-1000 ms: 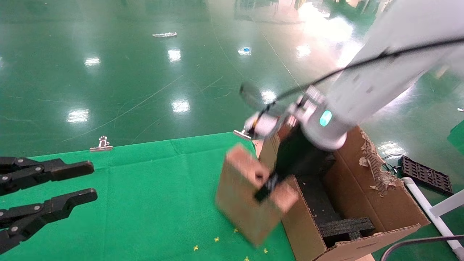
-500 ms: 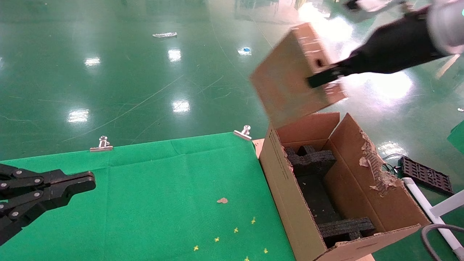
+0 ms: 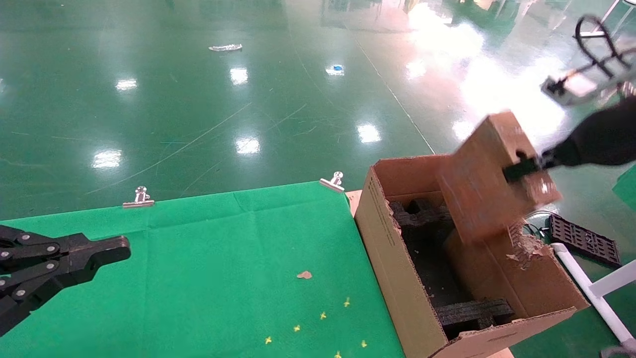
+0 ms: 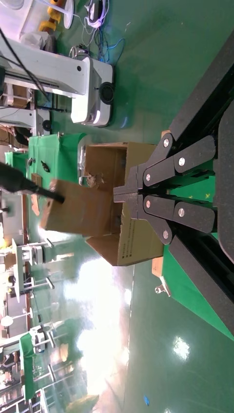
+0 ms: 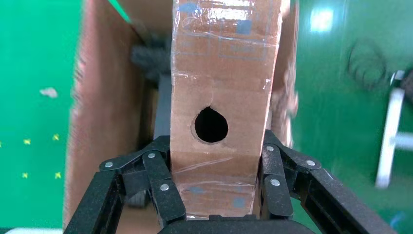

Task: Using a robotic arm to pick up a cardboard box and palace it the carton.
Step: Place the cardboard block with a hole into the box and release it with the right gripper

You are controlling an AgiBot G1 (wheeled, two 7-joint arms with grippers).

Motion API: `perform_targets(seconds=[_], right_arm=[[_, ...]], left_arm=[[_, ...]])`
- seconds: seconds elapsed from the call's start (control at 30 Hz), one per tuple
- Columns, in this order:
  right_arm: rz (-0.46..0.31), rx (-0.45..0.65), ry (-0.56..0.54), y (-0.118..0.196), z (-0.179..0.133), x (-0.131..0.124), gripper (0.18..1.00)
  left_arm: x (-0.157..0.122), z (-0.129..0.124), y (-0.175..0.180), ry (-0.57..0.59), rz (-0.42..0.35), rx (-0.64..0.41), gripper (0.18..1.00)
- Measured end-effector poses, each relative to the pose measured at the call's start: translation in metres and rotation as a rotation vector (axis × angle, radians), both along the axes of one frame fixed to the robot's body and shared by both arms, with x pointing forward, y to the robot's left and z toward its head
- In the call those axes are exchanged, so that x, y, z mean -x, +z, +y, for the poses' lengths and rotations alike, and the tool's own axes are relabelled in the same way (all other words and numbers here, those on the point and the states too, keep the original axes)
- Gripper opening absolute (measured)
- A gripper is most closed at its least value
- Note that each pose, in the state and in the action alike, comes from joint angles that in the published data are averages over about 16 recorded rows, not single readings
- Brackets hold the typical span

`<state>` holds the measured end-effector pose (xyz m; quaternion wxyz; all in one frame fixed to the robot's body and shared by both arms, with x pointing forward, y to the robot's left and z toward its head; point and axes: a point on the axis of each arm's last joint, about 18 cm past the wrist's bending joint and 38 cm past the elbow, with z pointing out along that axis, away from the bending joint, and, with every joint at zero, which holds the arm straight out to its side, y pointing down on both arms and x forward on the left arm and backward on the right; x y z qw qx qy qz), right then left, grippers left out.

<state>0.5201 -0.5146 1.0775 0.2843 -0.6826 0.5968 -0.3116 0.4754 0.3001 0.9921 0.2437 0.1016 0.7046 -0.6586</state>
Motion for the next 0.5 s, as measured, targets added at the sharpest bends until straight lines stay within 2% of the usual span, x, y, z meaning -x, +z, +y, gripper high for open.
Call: perform_targets(seconds=[0.27, 0.5], right_arm=[[0.108, -0.048, -0.079, -0.038, -0.018, -0.013, 0.328], [0.168, -0.036, -0.127, -0.061, -0.028, -0.026, 0.326]], left_arm=[[0.0, 0.0, 0.0, 0.0, 0.0, 0.0, 0.194], [0.0, 0.0, 0.0, 0.0, 0.0, 0.0, 0.217]])
